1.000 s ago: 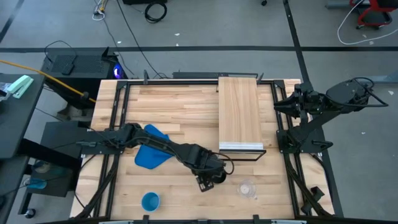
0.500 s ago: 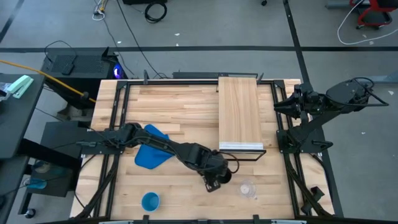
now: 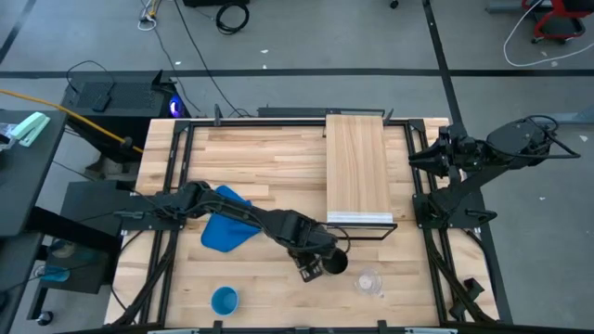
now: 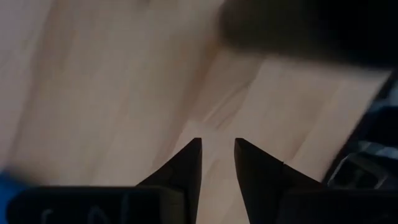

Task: Stack small to large cups/mugs on shelf
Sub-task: Move the cups to the bottom of the shelf

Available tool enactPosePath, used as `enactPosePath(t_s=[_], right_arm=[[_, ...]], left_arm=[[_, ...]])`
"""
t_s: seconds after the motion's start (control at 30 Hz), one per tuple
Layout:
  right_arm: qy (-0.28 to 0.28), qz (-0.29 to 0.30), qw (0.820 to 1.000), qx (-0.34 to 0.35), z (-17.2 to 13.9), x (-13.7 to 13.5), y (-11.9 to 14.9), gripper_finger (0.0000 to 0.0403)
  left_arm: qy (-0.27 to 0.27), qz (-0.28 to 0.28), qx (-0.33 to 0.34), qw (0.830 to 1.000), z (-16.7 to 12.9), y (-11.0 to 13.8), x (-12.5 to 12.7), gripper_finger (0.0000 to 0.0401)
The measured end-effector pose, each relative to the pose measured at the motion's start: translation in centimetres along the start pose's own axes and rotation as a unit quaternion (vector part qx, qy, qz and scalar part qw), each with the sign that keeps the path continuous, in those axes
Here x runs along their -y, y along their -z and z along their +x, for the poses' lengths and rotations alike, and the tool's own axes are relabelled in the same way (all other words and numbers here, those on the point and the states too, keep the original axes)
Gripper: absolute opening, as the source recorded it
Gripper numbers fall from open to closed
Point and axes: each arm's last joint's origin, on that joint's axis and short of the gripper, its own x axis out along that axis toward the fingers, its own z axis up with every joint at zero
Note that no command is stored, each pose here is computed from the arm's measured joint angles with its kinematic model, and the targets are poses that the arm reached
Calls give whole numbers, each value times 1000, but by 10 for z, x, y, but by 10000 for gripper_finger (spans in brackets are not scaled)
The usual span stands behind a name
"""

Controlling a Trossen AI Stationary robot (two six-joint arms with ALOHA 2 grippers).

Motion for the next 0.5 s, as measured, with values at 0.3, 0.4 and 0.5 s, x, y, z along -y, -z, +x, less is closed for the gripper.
enactPosePath(t_s=[0.3,0.4,0.5], right_arm=[[3,-5,1000,-4,0,1,1,96],[5,-8,1000,-8,0,1,2,96],[6,-9,1000,-9,0,1,2,95]], left_arm=[[-105,-28,-45,993,-58,44,-12,91],[-134,-46,-11,990,-81,61,-13,89],[-123,-74,7,990,-101,81,-16,91]])
